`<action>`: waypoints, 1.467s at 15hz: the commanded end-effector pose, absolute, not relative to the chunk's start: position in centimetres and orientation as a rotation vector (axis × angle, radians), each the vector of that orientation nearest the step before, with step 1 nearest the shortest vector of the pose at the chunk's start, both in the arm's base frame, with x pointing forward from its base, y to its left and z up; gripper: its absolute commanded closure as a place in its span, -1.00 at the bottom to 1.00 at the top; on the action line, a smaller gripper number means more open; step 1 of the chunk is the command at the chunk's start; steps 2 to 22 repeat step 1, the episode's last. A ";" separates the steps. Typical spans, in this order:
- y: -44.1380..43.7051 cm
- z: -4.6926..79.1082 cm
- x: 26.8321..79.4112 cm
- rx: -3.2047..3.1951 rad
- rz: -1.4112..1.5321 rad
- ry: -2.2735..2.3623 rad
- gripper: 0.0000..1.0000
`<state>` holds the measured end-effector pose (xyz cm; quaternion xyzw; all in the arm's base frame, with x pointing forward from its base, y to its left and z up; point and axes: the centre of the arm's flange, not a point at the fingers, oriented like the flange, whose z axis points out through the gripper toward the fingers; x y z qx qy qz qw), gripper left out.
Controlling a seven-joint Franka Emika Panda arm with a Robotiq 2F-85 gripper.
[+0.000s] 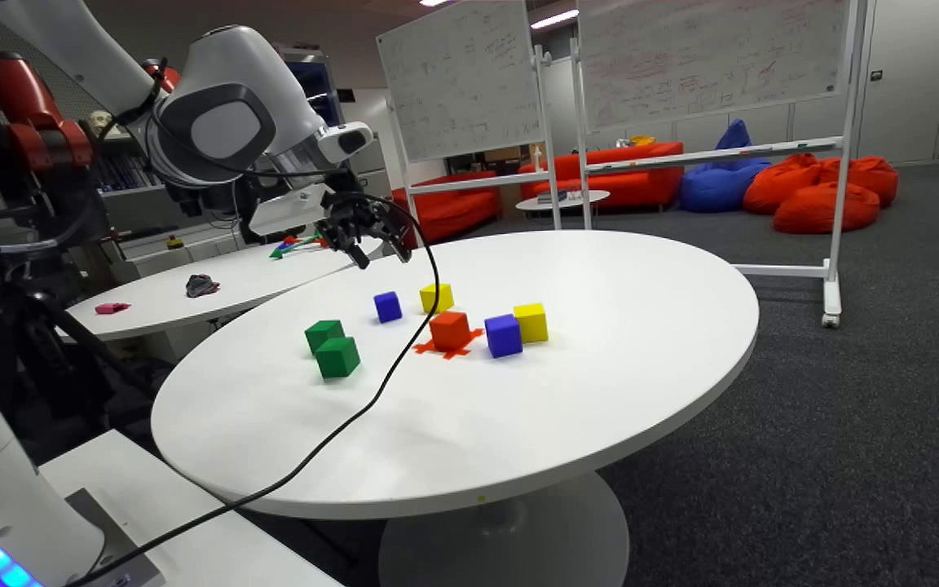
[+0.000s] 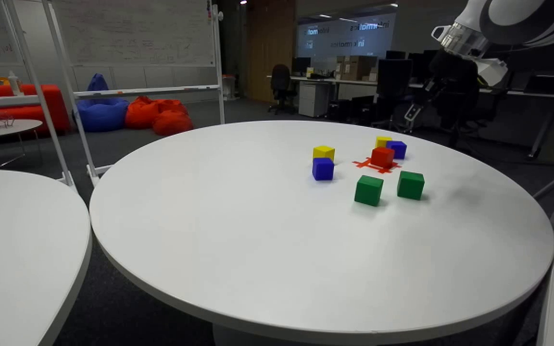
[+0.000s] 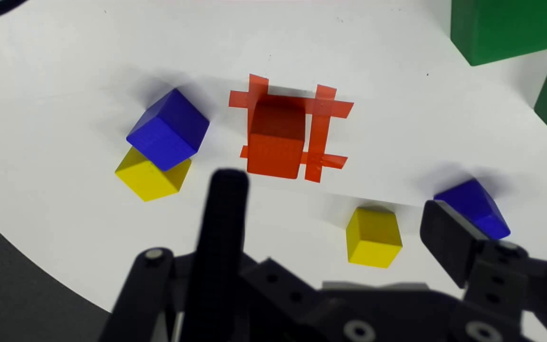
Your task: Pick up the red object and put it at the center of the table
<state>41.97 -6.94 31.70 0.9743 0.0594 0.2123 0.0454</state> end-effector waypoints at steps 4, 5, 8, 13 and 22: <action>-6.9 31.7 42.0 2.976 0.648 0.182 -1.00; -6.9 31.7 42.0 2.976 0.648 0.182 -1.00; -6.9 31.7 42.0 2.976 0.648 0.182 -1.00; -6.9 31.7 42.0 2.976 0.648 0.182 -1.00; -6.9 31.7 42.0 2.976 0.648 0.182 -1.00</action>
